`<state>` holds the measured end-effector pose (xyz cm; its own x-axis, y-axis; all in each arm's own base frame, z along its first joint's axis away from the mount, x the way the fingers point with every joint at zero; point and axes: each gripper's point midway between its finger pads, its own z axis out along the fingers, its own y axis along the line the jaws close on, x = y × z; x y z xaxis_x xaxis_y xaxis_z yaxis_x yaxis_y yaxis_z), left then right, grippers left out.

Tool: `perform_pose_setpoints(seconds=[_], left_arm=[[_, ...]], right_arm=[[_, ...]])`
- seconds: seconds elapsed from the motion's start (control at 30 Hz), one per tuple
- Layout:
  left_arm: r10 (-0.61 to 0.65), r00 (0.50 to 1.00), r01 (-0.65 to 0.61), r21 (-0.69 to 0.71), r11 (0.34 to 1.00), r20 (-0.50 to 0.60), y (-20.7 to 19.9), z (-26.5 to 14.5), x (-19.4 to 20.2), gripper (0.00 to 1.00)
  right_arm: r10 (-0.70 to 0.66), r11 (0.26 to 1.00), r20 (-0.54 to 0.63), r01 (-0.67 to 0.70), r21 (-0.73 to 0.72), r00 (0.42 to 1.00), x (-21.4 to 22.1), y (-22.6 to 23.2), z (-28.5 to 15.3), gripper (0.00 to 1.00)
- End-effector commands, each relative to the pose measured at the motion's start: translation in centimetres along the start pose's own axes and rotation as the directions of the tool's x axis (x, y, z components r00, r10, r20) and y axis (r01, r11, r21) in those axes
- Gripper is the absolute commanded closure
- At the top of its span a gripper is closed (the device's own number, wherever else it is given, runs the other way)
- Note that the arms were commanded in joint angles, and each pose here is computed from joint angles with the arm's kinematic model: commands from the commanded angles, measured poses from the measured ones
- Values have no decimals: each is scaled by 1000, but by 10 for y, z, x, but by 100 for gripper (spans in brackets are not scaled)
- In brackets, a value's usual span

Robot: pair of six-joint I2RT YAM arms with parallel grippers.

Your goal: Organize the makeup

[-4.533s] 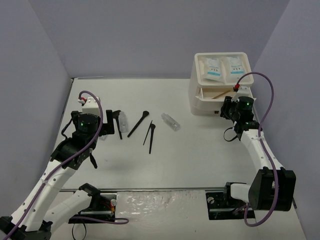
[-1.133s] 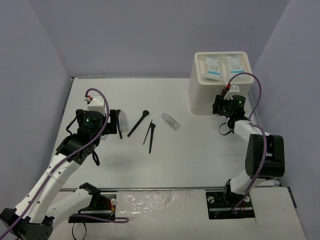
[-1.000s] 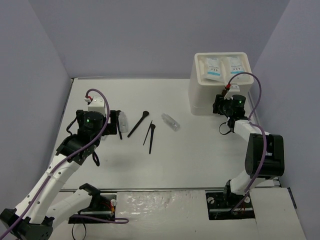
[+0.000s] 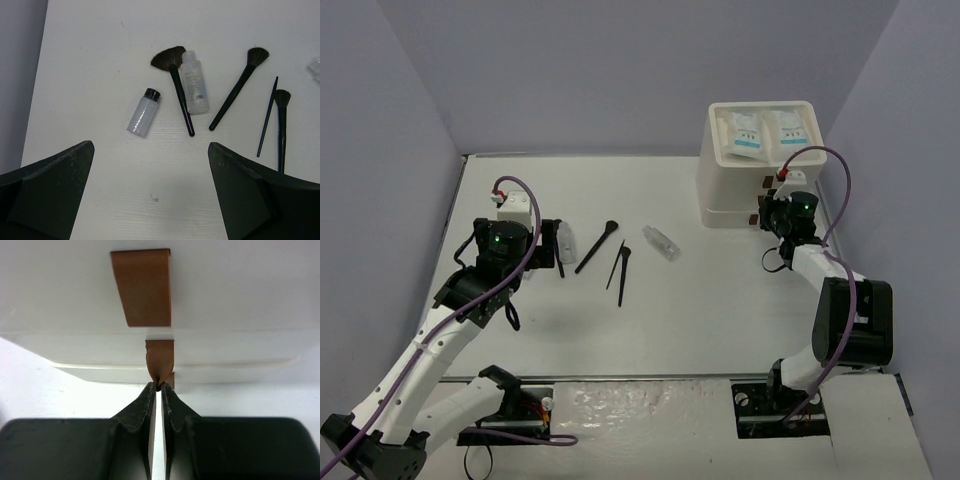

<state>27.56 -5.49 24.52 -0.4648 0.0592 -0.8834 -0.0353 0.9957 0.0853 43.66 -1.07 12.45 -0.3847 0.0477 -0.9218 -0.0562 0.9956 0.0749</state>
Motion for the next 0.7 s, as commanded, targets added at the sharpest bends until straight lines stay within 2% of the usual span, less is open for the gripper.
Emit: perform_pose_setpoints(seconds=[0.0, 0.37, 0.47, 0.57, 0.67], left_arm=[[-29, 998, 28, 11, 1000, 59, 1, -6, -19, 3], [-39, 997, 38, 23, 999, 64, 0, -8, -20, 3], [-36, 997, 35, 27, 999, 62, -1, -7, -19, 3], [-33, 998, 32, 24, 999, 54, -2, -5, -17, 3], [-29, 998, 28, 18, 999, 47, -1, -4, -15, 3]], right_arm=[[5, 1000, 139, -9, 29, 990, -40, 0, -29, 100], [80, 994, 134, -89, 59, 988, -25, 3, -68, 100], [72, 995, 134, -80, 55, 988, -25, 3, -65, 79], [51, 998, 121, -54, 20, 991, -28, 6, -50, 63], [20, 1000, 119, -22, 16, 993, -33, 4, -35, 55]])
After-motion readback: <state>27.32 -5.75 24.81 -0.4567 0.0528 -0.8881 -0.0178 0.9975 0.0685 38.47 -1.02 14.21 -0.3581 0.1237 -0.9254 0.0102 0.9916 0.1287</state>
